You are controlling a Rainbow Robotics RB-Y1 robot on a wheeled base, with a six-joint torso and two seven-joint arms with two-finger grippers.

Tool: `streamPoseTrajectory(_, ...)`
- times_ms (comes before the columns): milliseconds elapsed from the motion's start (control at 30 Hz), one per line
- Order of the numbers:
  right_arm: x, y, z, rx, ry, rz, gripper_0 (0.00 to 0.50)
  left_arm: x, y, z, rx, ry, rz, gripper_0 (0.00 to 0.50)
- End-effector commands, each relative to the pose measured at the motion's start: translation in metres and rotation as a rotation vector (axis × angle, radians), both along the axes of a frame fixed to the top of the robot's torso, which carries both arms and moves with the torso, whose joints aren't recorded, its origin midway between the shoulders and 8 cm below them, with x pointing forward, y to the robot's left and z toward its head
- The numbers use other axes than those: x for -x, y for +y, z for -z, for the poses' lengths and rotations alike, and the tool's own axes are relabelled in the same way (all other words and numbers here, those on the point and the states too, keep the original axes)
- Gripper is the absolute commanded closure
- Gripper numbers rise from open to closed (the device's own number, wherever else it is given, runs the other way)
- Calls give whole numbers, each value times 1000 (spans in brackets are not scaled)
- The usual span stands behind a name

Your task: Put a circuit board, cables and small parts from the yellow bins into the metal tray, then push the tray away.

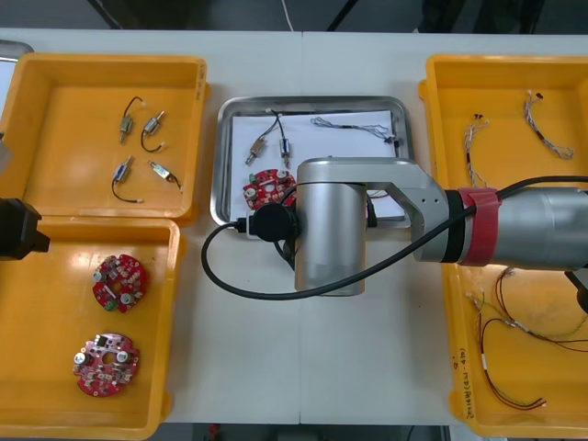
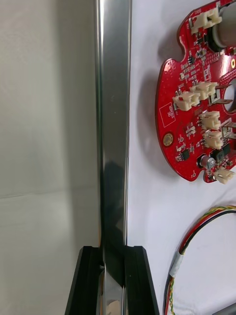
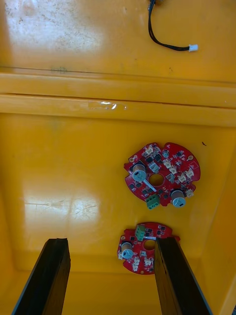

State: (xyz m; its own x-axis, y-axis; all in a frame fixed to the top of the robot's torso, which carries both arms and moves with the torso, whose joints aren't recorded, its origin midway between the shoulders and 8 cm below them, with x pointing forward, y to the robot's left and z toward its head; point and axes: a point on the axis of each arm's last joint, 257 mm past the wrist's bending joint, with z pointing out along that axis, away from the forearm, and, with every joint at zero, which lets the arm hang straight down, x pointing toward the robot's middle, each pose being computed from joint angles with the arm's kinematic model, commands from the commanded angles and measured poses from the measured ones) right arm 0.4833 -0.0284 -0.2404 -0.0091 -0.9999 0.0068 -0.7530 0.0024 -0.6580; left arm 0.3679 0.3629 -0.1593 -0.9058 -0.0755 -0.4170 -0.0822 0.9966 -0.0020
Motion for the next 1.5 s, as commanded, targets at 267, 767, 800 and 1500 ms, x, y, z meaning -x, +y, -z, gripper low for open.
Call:
streamPoseTrajectory(267,-35,26,-45,-13,-142,-48,500,4,16,-13,-98,-15,91,0)
streamPoseTrajectory(767,-67,34,-71,-28,-226,-61,500,4,16,-13,-98,-15,91,0)
streamPoseTrajectory(800,-70,33,-72,-27,-233,-60,500,4,16,-13,-98,-15,91,0)
streamPoseTrajectory(1500,-116,31,-91,-103,-283,-32,500,4,16,-13,-98,-15,91,0)
